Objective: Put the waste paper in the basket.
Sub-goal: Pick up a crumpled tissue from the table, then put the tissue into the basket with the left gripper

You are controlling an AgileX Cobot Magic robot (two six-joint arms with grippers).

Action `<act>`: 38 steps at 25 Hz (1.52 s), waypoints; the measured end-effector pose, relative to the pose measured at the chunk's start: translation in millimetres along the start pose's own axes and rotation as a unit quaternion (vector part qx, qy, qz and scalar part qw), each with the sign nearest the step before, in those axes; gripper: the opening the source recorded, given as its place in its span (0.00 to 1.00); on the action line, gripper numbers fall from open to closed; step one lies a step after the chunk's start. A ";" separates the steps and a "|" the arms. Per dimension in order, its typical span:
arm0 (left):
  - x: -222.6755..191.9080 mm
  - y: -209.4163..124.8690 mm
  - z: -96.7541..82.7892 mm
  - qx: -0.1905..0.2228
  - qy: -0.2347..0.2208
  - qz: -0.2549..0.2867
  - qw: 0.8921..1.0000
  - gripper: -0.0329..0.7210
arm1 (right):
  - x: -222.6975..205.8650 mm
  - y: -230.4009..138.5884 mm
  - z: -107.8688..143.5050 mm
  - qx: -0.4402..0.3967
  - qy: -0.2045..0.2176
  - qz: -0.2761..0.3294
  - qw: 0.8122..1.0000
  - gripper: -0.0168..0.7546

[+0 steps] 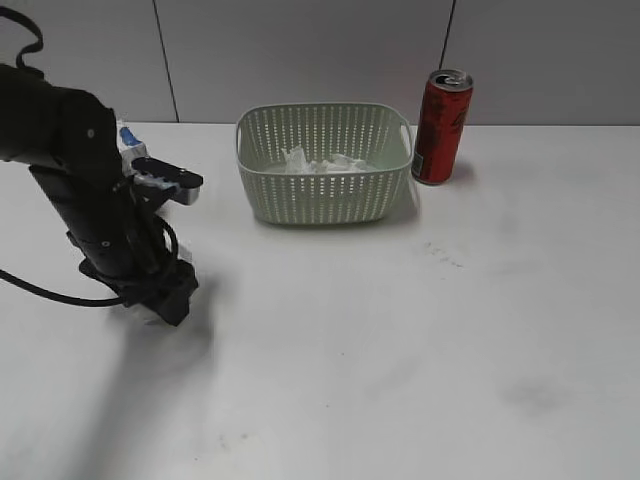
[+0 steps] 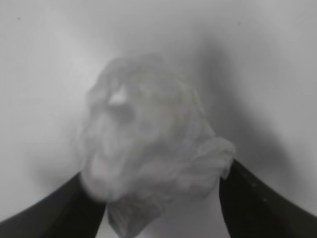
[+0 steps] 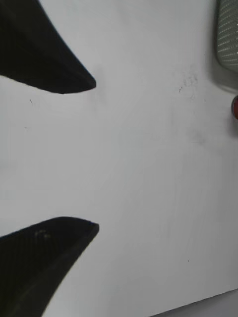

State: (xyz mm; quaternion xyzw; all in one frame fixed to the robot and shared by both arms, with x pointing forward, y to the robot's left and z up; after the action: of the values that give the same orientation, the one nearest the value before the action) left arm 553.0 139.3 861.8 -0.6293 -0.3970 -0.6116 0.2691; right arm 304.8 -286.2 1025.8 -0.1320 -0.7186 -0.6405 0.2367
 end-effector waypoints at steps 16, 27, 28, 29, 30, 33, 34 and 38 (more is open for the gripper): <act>-13.4 10.3 6.3 -0.011 0.017 -0.020 1.000 0.18 | 18.3 -13.1 3.3 -0.010 -0.004 -0.055 0.998 0.78; 44.8 34.1 1.0 -0.018 0.025 -0.099 0.995 0.05 | 18.3 -13.1 3.3 -0.013 -0.004 -0.055 0.998 0.78; 58.4 43.4 0.5 -0.021 0.028 -0.123 0.992 0.05 | 18.3 -13.1 3.2 -0.012 -0.004 -0.055 0.998 0.78; 71.1 53.0 0.0 -0.022 0.031 -0.146 0.989 0.05 | 18.3 -13.1 3.2 -0.012 -0.004 -0.055 0.998 0.78; 84.6 63.1 -0.4 -0.024 0.033 -0.170 0.985 0.05 | 18.3 -13.1 3.2 -0.012 -0.004 -0.055 0.998 0.78; 115.7 88.8 -1.4 -0.026 0.038 -0.231 0.972 0.05 | 18.3 -13.1 3.2 -0.013 -0.004 -0.055 0.998 0.78; 124.9 96.5 -1.8 -0.025 0.039 -0.251 0.967 0.05 | 18.3 -13.2 3.2 -0.013 -0.004 -0.054 0.998 0.78; 151.3 122.4 -4.1 -0.024 0.052 -0.340 0.939 0.05 | 18.3 -13.2 3.2 -0.013 -0.004 -0.054 0.998 0.78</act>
State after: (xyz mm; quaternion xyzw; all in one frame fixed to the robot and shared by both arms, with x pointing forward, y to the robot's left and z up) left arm 642.7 95.6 1029.0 -0.4303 -0.5584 -0.7074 0.0500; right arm 282.1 -287.0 1023.5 -0.0984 -0.7172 -0.6613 0.1968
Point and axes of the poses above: a point on each arm's last joint axis where the gripper is mounted, x pointing back along that axis away from the gripper, z along the wrist's bending axis when the last joint is at zero, y = z × x, the point moved 4 cm from there along -x, pointing out along that axis toward the gripper, and after that the axes turned 3 degrees about x, right-handed, at the moved point
